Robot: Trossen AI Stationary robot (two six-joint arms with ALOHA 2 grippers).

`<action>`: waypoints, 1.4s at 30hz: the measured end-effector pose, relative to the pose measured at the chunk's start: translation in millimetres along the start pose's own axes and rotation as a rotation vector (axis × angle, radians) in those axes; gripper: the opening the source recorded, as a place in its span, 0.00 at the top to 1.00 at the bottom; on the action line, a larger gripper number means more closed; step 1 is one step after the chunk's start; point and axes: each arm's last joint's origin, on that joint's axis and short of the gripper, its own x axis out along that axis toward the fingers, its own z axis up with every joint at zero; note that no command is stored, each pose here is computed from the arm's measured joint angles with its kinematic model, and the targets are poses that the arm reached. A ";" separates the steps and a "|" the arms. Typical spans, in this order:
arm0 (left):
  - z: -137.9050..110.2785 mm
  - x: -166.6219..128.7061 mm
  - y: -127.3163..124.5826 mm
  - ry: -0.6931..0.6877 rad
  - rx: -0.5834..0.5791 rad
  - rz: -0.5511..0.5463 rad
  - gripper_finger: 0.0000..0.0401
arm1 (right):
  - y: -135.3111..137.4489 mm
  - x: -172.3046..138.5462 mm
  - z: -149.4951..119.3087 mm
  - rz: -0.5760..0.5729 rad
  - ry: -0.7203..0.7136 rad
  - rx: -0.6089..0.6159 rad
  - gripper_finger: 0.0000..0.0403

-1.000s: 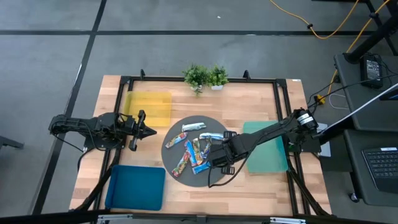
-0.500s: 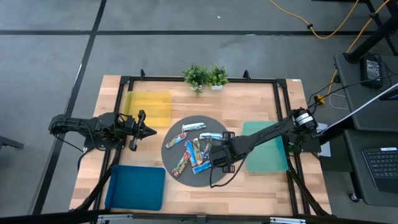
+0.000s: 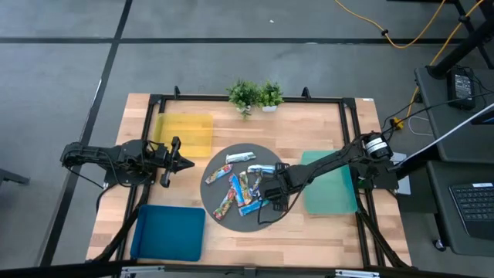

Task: Pick and place Granola Bars by type
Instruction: Put the red granola bar into the green bin

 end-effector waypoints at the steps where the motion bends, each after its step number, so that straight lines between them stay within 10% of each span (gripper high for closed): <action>1: 0.0 0.0 0.0 0.000 0.000 0.000 0.98 | -1.3 1.4 -0.9 -0.002 0.004 0.004 0.25; 22: 0.1 0.0 0.0 0.000 0.000 0.000 0.98 | -7.1 4.9 -1.3 0.010 0.014 0.021 0.90; 42: 0.1 0.0 0.0 -0.001 0.000 0.000 0.98 | 0.9 -82.6 33.2 -0.027 0.049 0.046 0.91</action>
